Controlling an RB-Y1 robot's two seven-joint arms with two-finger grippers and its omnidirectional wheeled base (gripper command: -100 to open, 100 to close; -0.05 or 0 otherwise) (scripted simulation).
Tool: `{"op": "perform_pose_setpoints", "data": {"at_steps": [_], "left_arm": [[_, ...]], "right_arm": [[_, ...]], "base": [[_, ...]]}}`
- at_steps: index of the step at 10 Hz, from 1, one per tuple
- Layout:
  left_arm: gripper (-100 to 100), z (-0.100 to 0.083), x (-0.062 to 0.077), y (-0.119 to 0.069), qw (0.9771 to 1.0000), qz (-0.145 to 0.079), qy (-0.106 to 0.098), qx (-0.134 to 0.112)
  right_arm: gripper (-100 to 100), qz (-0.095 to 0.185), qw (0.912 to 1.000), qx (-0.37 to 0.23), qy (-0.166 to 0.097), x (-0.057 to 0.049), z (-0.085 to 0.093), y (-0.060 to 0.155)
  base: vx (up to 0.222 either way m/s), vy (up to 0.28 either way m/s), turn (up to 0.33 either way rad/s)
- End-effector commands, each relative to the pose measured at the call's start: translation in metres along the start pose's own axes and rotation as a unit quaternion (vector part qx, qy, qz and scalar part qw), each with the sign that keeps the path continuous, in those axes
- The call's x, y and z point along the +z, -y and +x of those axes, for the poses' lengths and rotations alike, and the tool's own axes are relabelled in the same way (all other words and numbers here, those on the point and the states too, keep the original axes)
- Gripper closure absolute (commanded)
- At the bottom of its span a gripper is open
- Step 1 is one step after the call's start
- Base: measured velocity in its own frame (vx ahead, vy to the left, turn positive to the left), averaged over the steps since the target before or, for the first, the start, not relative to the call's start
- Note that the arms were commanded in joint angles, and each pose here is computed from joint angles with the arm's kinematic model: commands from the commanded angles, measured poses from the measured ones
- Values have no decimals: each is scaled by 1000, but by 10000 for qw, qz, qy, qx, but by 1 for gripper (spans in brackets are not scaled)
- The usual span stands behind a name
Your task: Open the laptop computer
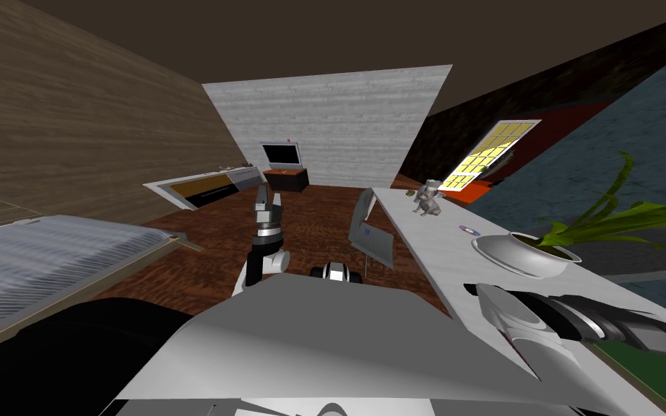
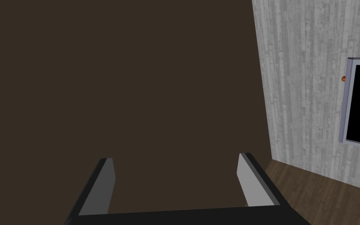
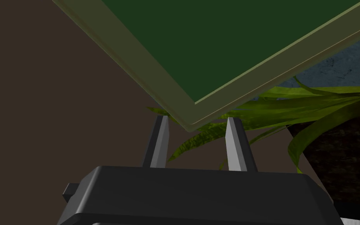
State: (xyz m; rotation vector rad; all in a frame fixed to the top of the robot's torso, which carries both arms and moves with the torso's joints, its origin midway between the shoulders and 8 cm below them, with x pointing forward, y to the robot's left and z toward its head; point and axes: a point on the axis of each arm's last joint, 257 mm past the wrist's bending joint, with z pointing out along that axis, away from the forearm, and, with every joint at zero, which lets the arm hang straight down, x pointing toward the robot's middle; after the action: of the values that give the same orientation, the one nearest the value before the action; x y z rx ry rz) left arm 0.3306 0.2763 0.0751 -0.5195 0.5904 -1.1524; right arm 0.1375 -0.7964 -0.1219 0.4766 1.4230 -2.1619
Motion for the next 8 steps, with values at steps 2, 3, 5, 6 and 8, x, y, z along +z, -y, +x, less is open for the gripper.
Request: {"op": "perform_pose_setpoints", "data": {"at_steps": [2,3,5,6,8], "left_arm": [[0,0,0,0,10000,0,0,0],[0,0,0,0,10000,0,0,0],[0,0,0,0,10000,0,0,0],[0,0,0,0,10000,0,0,0],[0,0,0,0,10000,0,0,-1]], "right_arm": [[100,185,9993,-231,215,-48,15,2],[100,338,9989,-248,216,-51,16,10],[100,434,9981,-305,323,-74,21,13],[100,552,9975,-308,318,-75,21,19],[100,716,9959,-340,442,-100,25,27]], "base": [[39,-91,23],[33,-75,22],[16,-51,19],[18,-75,20],[-17,-16,57]]}}
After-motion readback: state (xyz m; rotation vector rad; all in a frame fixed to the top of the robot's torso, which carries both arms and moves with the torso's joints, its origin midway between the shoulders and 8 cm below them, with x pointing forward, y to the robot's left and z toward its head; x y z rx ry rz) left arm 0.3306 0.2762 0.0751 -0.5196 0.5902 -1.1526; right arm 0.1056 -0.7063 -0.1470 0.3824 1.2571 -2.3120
